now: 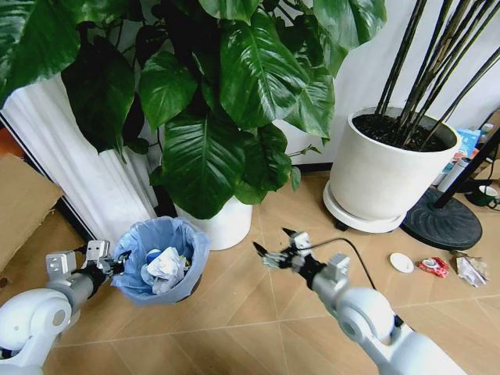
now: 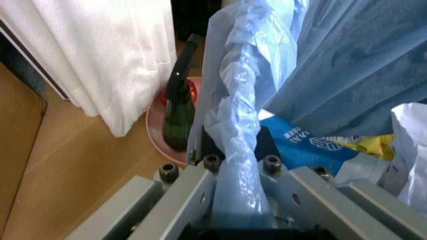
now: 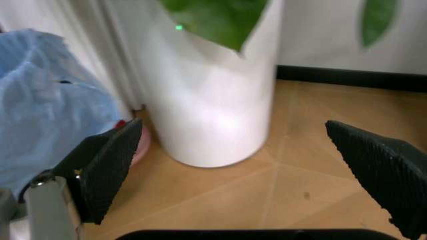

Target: Pick up the trash bin and place the garbage on the floor into it.

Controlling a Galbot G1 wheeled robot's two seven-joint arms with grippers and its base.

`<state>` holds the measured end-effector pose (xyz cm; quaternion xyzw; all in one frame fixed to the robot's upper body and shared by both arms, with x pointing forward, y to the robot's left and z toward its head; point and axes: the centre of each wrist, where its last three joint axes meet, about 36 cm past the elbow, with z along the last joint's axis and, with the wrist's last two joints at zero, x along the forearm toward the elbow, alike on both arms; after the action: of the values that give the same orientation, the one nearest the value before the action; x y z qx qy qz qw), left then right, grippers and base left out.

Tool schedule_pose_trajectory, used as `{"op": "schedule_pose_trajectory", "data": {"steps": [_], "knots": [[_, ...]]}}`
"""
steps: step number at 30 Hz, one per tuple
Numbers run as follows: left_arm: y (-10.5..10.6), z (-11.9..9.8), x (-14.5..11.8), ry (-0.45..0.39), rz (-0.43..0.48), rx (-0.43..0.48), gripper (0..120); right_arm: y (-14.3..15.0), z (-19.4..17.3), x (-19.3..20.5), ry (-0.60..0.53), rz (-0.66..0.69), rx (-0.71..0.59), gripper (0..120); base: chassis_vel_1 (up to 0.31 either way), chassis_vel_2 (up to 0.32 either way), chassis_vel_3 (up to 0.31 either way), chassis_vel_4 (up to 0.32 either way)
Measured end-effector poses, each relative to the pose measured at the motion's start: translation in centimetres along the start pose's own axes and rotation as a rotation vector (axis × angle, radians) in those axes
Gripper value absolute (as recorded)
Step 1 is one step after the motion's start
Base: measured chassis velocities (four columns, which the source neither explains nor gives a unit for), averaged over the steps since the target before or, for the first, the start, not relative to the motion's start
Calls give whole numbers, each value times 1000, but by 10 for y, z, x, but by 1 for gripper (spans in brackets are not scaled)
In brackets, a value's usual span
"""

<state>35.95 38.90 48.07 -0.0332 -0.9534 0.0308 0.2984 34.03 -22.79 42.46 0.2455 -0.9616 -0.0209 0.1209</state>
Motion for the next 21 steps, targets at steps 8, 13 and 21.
{"op": "schedule_pose_trajectory", "data": {"steps": [8,13,21], "knots": [[-1,0,0,1,4,-2,0,-9,2,20,-13,85,7,100,0,0,0,0],[-2,0,0,0,8,-2,0,-11,3,29,-20,124,2,100,0,0,0,0],[-2,-1,1,-3,13,-2,0,-15,-1,37,-29,151,5,100,0,0,0,0]]}}
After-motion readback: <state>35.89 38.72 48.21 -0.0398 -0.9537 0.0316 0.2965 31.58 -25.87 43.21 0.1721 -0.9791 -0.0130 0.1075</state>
